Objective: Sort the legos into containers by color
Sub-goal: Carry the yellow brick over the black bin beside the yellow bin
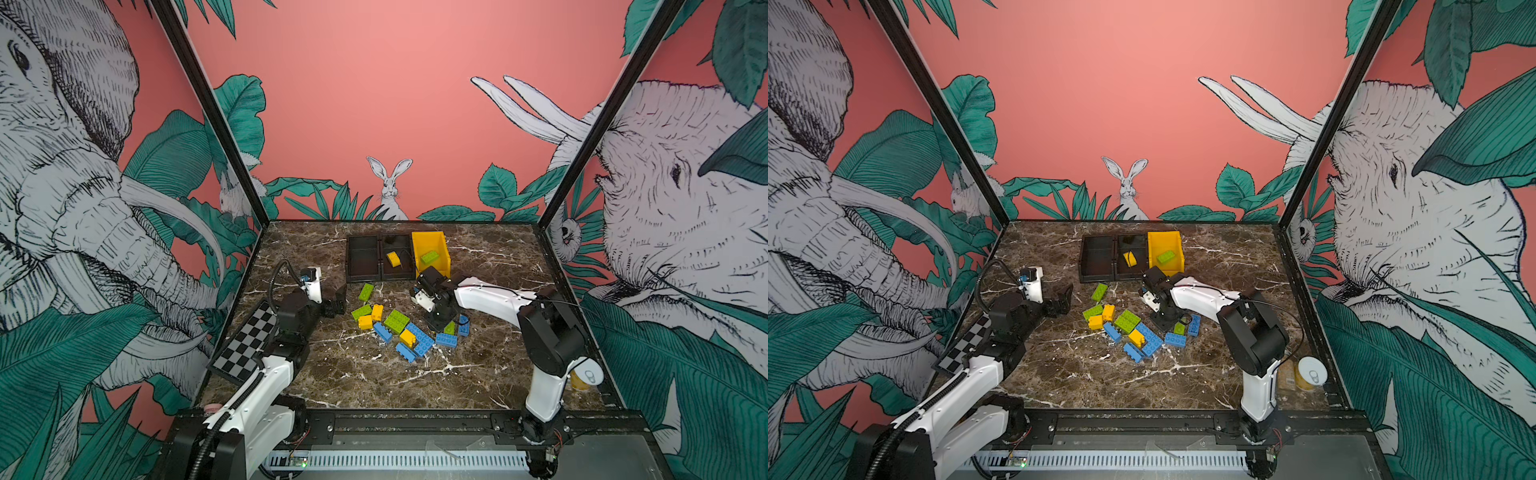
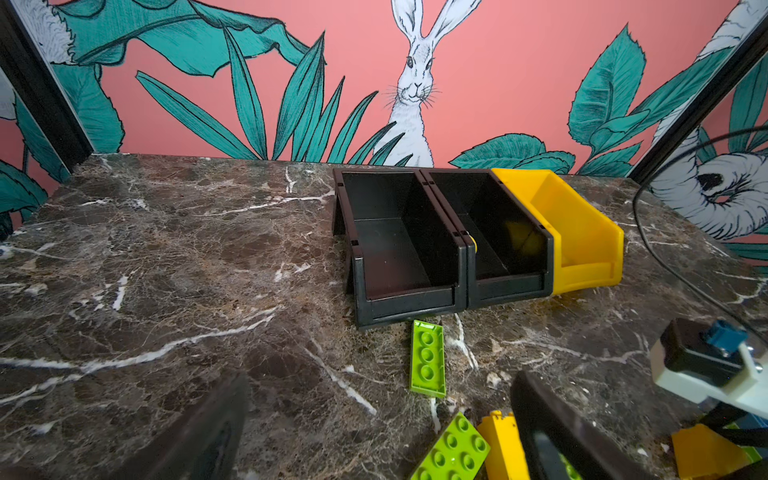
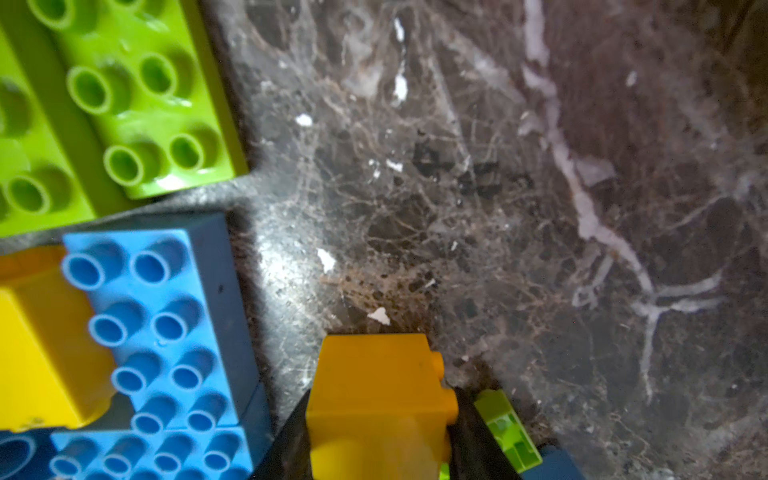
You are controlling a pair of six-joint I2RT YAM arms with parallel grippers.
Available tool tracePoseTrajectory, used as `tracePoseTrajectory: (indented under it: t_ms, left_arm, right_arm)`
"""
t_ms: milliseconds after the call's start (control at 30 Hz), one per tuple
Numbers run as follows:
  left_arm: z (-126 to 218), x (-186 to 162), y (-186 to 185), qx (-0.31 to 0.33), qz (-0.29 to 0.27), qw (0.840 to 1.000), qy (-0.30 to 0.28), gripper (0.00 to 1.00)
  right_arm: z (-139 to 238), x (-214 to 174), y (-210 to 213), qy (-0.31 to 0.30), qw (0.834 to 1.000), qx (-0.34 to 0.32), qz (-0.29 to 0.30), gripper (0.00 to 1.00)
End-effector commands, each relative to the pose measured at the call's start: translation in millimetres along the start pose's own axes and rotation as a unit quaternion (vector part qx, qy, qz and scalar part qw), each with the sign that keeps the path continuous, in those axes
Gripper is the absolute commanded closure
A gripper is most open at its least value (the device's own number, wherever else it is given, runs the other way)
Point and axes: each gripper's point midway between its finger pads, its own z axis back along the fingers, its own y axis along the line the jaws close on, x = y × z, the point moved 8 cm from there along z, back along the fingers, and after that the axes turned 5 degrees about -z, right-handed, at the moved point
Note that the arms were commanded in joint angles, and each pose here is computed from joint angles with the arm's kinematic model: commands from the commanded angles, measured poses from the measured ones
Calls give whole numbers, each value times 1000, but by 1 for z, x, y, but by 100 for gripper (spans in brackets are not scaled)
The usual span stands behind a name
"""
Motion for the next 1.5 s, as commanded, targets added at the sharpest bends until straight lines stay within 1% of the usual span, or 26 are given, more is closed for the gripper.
tracePoseTrajectory:
  t_ms: [0, 67, 167, 267, 367, 433, 533, 733, 800, 933, 1100, 1267, 1300, 1333, 1400, 1467]
  left_arm:
    - [2, 0, 0, 2, 2, 1000, -7, 1]
    - [2, 0, 0, 3, 1, 1000, -8, 1]
    - [2, 1, 0, 4, 2, 1000, -8, 1]
    - [3, 2, -1, 0, 1, 1000, -10, 1]
    - [3, 2, 0, 2, 3, 1000, -10, 1]
    - [2, 2, 0, 4, 4, 1000, -11, 1]
    - [1, -1, 1, 6, 4, 1000, -6, 1]
    - [0, -1, 0, 2, 8, 1000, -8, 1]
    - [1, -1, 0, 2, 5, 1000, -10, 1]
    - [2, -3, 3, 17, 8, 1000, -9, 1]
    - [1, -2, 3, 17, 10, 1000, -6, 1]
    - [1, -3, 3, 18, 10, 1000, -4, 1]
    - [1, -3, 3, 18, 10, 1000, -4, 1]
    - [1, -3, 3, 17, 10, 1000, -5, 1]
    - [1, -3, 3, 18, 9, 1000, -5, 1]
    - [1, -3, 3, 18, 10, 1000, -5, 1]
  right_arm:
    - [21, 7, -3, -45, 999, -11, -28, 62]
    - [34, 13, -5, -66, 997, -15, -43, 65]
    - [57, 24, -12, -107, 992, -18, -64, 66]
    - [82, 46, -18, -159, 984, -16, -81, 66]
    - [90, 72, -20, -190, 978, -4, -85, 66]
    - [93, 91, -23, -220, 970, 8, -105, 66]
    - [93, 121, -27, -261, 958, 10, -117, 66]
    - [69, 173, -41, -299, 943, 20, -145, 66]
    - [63, 188, -44, -311, 939, 12, -146, 66]
    - [51, 210, -51, -311, 939, -5, -150, 66]
    - [33, 221, -55, -305, 938, -9, -164, 65]
    - [19, 229, -56, -296, 941, -10, -166, 61]
    - [17, 230, -57, -295, 941, -11, -166, 59]
    - [18, 232, -57, -295, 941, -11, -167, 53]
    - [21, 233, -57, -293, 941, -11, -166, 45]
    - [28, 234, -58, -293, 942, -15, -165, 40]
